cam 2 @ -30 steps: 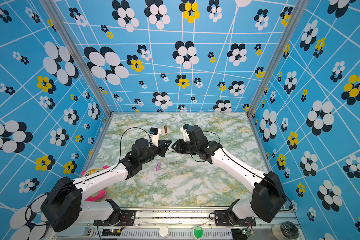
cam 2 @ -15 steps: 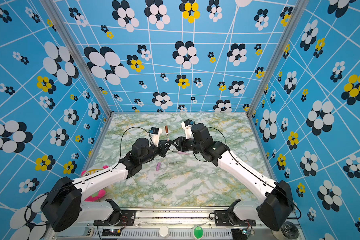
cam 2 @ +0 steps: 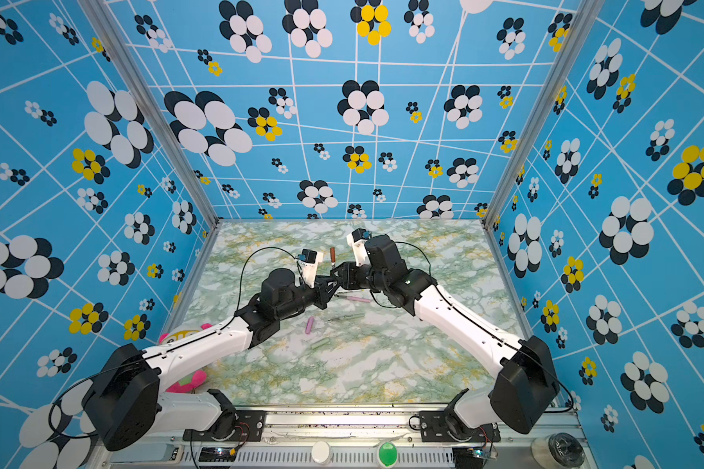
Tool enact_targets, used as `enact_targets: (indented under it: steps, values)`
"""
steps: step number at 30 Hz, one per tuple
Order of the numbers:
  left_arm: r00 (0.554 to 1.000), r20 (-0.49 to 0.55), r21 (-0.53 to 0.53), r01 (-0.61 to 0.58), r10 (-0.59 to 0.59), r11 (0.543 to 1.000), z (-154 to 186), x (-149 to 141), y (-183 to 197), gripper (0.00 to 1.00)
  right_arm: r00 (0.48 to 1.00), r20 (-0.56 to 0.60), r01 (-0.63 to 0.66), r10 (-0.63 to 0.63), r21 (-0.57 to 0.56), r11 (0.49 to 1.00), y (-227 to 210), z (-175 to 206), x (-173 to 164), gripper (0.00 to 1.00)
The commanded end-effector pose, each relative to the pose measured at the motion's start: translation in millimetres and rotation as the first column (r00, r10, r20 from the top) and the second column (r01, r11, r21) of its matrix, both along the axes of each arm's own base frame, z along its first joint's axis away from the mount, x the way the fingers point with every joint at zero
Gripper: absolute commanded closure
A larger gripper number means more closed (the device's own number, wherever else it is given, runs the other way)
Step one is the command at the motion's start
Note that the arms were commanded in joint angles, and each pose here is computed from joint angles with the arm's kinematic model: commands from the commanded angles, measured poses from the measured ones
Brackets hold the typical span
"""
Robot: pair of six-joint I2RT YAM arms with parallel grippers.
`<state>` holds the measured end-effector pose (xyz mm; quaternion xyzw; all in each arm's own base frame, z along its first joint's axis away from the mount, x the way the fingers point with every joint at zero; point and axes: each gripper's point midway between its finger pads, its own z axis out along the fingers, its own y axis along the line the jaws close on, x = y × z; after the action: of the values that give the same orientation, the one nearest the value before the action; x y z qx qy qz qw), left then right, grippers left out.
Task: Insert pens into pen caps
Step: Place the pen at the center of the table.
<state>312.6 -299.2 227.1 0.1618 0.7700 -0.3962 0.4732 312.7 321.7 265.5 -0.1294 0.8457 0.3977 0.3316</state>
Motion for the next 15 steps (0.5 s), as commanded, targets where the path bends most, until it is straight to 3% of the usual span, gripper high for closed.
enact_targets:
  steps: [1,8,15]
  values:
    - [0.999,0.014,-0.026,0.032,-0.032,0.999,15,-1,-11,1.00,0.999,0.038,-0.014,0.013,0.016,1.000,7,11,5,0.73]
    - [0.999,0.014,-0.029,0.038,-0.037,0.999,16,-1,-14,1.00,0.999,0.032,-0.007,0.007,0.004,1.000,8,6,8,0.83]
    - [0.998,0.013,-0.030,0.055,-0.055,0.998,17,-2,-19,1.00,0.999,0.038,0.015,-0.015,-0.019,1.000,5,0,13,0.82]
